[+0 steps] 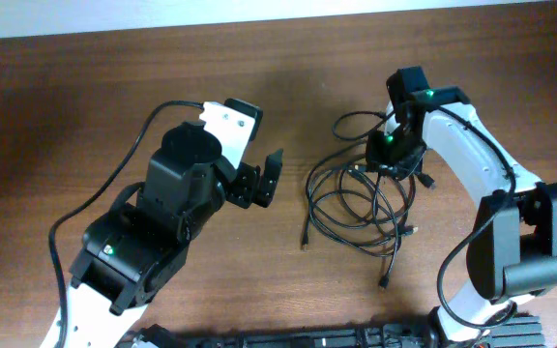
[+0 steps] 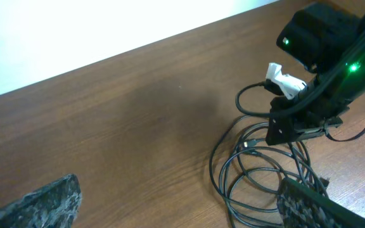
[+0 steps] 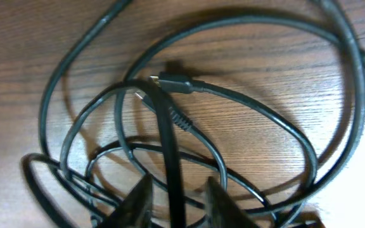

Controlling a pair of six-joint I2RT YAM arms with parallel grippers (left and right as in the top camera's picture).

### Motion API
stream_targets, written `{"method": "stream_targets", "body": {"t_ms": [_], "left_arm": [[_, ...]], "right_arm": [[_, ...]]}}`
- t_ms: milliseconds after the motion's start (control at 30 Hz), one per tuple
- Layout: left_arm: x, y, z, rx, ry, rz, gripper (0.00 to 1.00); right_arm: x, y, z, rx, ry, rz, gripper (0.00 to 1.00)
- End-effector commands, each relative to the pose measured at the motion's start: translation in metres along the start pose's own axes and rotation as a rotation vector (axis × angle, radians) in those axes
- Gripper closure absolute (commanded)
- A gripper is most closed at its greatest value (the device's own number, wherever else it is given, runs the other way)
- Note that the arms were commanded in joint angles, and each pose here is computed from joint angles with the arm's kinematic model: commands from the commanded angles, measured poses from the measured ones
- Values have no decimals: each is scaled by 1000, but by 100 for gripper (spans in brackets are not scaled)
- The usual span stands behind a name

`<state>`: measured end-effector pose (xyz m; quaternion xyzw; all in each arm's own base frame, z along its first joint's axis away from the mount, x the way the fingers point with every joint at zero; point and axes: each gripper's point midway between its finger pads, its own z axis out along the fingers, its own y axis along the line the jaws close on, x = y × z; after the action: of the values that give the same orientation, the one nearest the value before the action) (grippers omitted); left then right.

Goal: Untangle cables

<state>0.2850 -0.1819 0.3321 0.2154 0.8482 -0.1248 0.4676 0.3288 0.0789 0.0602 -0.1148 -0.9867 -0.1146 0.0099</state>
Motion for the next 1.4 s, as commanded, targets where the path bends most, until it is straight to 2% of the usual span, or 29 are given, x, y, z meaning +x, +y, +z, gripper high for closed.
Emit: {"method": "stream_targets", "body": {"t_ms": [0, 100, 167, 267, 333, 400, 500, 600, 767, 900, 1033, 1133, 1200, 1267, 1367], "left_arm": [[-2, 2, -1, -14, -5, 15, 1], [-2, 2, -1, -14, -5, 15, 1], [-2, 2, -1, -14, -5, 15, 1], [-2, 2, -1, -14, -5, 15, 1], [-2, 2, -1, -14, -5, 15, 1], [-2, 2, -1, -14, -5, 15, 1], [-2, 2, -1, -14, -5, 15, 1], [-2, 2, -1, -14, -5, 15, 1], [-2, 2, -1, -14, -5, 15, 1], [-2, 2, -1, -14, -5, 15, 1], [-2, 2, -1, -14, -5, 15, 1], [-2, 2, -1, -14, -5, 15, 1], [-2, 2, -1, -14, -5, 15, 1], [-2, 2, -1, -14, -5, 15, 1], [-2, 2, -1, -14, -5, 15, 1]], "right_arm": [[11, -9, 12, 22, 40, 1, 96], [12, -7, 11, 7, 44, -9, 96], [7, 12, -3, -77, 33, -96, 96], [-9, 55, -57, -247, -70, -203, 96], [-29, 100, -141, -400, -278, -339, 96], [-42, 128, -235, -460, -523, -439, 96], [-30, 157, -370, -534, -873, -573, 96], [0, 172, -473, -593, -1170, -680, 96], [49, 179, -574, -688, -1498, -766, 96], [74, 184, -633, -737, -1762, -858, 96], [83, 183, -651, -768, -1840, -859, 96], [101, 177, -695, -781, -2095, -868, 96], [134, 169, -727, -813, -2325, -907, 96], [142, 167, -732, -819, -2361, -918, 96], [123, 172, -722, -807, -2301, -898, 96]]}}
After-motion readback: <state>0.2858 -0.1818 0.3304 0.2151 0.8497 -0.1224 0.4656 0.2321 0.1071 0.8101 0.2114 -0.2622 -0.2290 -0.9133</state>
